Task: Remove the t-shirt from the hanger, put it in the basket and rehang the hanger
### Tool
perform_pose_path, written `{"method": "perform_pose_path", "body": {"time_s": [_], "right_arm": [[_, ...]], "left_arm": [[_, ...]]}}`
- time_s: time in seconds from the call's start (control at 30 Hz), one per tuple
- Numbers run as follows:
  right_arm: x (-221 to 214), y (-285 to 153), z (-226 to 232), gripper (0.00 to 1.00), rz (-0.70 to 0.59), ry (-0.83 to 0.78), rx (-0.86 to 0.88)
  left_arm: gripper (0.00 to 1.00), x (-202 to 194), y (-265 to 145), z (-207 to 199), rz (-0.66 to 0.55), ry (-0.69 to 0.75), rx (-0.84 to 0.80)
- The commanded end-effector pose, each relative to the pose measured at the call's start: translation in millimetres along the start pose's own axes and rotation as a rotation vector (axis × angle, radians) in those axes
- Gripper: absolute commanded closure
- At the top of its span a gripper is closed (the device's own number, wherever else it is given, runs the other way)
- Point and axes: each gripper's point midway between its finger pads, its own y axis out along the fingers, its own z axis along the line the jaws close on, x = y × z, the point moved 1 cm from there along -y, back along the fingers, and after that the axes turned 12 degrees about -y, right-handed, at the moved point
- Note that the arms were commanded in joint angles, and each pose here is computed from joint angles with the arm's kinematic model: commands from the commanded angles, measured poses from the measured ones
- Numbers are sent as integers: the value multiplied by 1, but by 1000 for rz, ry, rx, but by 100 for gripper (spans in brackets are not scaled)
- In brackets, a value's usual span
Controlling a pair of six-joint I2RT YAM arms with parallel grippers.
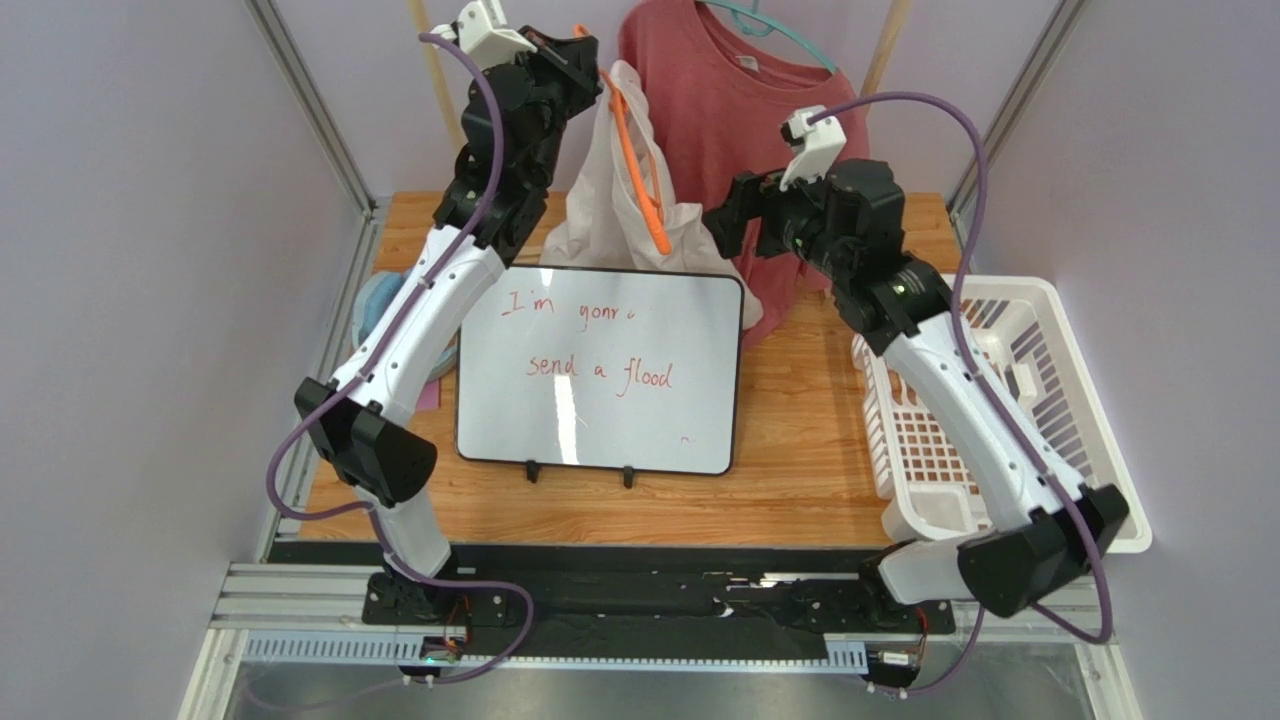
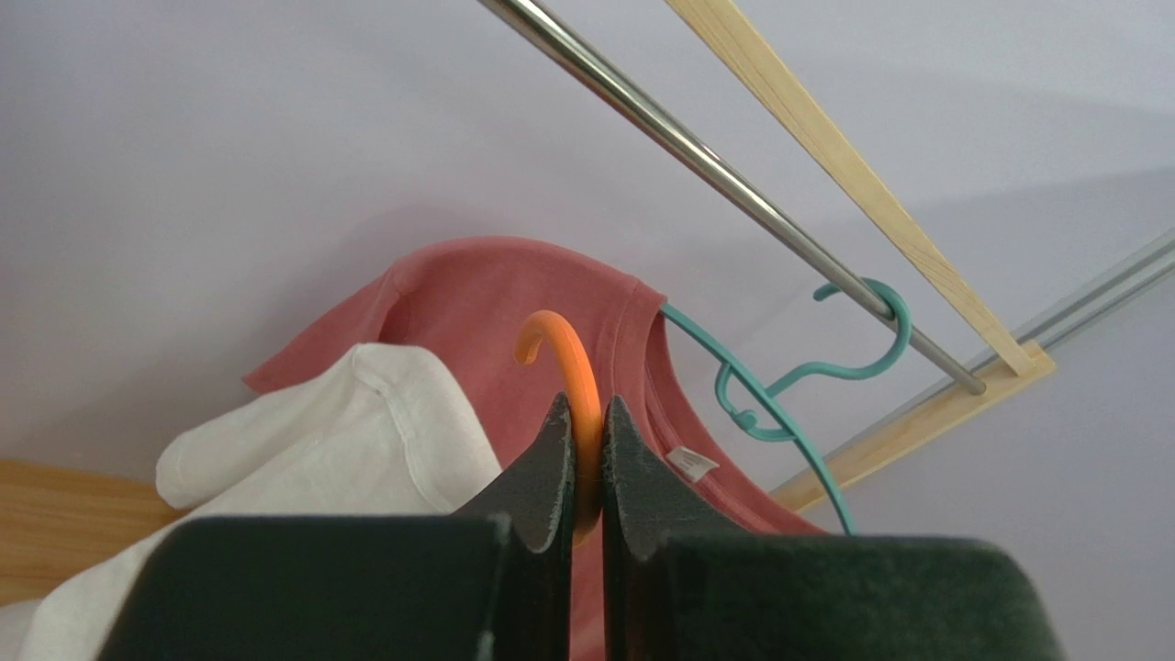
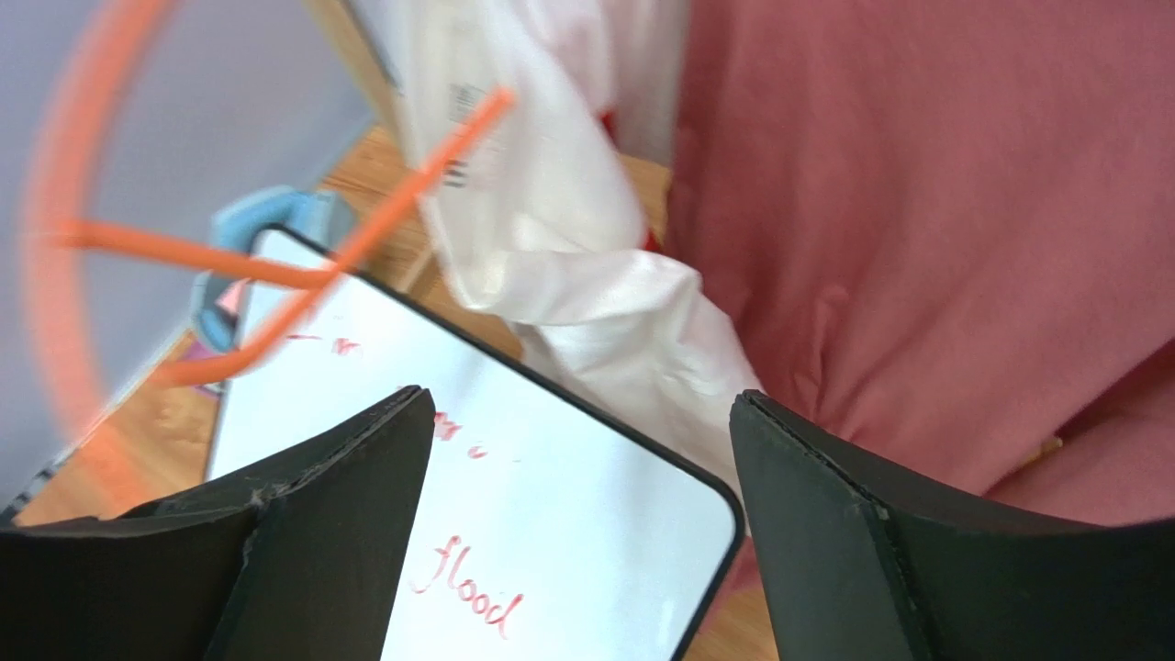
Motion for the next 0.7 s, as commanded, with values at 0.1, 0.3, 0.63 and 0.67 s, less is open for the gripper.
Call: {"method": "perform_pose_path", "body": {"time_s": [0.1, 0.3, 0.63, 0.67], "right_arm": [[67, -59, 56, 15, -180, -141, 239], [68, -53, 96, 14, -176, -227, 376], [45, -11, 87, 22, -89, -311, 240], [45, -10, 86, 23, -90, -319, 219]], "left_arm": [[100, 15, -14, -54, -102, 146, -102], [100, 7, -18, -65, -99, 193, -116], [100, 0, -30, -79, -83, 180, -150], [100, -1, -31, -81, -81, 175, -155]]}}
